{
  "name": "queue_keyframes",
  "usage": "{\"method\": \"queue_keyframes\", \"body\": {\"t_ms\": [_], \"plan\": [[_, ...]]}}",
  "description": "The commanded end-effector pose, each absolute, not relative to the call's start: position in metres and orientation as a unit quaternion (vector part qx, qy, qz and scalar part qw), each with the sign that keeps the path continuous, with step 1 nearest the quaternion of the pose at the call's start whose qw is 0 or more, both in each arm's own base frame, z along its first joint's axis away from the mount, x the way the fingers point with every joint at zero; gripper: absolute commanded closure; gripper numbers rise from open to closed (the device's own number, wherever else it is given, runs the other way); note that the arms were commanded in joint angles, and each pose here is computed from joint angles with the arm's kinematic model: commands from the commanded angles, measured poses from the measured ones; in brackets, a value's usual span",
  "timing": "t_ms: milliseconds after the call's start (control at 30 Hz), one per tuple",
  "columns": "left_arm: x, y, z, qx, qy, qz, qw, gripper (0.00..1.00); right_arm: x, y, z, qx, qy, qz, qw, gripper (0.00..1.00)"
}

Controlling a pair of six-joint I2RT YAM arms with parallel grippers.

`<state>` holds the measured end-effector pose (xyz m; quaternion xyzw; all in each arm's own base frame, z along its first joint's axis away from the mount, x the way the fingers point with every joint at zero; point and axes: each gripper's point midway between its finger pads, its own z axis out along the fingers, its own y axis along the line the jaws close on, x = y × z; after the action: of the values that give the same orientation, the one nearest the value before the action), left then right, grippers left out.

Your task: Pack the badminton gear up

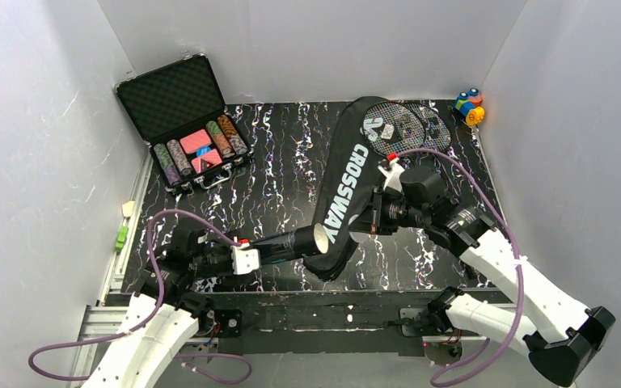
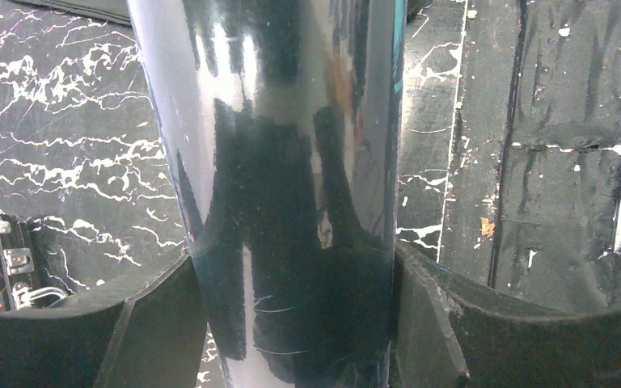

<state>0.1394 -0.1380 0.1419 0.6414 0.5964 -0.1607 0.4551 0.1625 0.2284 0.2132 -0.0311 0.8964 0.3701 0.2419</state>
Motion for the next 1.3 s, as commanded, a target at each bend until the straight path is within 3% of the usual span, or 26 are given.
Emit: {"method": "queue_keyframes", "body": {"t_ms": [0,467,1267], "plan": [[0.142,-0.148,0.154,0.642,0.574,-0.174,0.477,0.82,0.128,0.268,0.302,-0.166,0.803,0.511,0.259,0.99],[0.144,-0.149,0.157,0.643,0.57,-0.172,0.483,0.83,0.096,0.306,0.332,-0.251,0.719,0.596,0.255,0.99],[0.139,-0.153,0.173,0.63,0.563,-0.187,0.501,0.84,0.083,0.312,0.316,-0.262,0.694,0.631,0.226,0.99]]}}
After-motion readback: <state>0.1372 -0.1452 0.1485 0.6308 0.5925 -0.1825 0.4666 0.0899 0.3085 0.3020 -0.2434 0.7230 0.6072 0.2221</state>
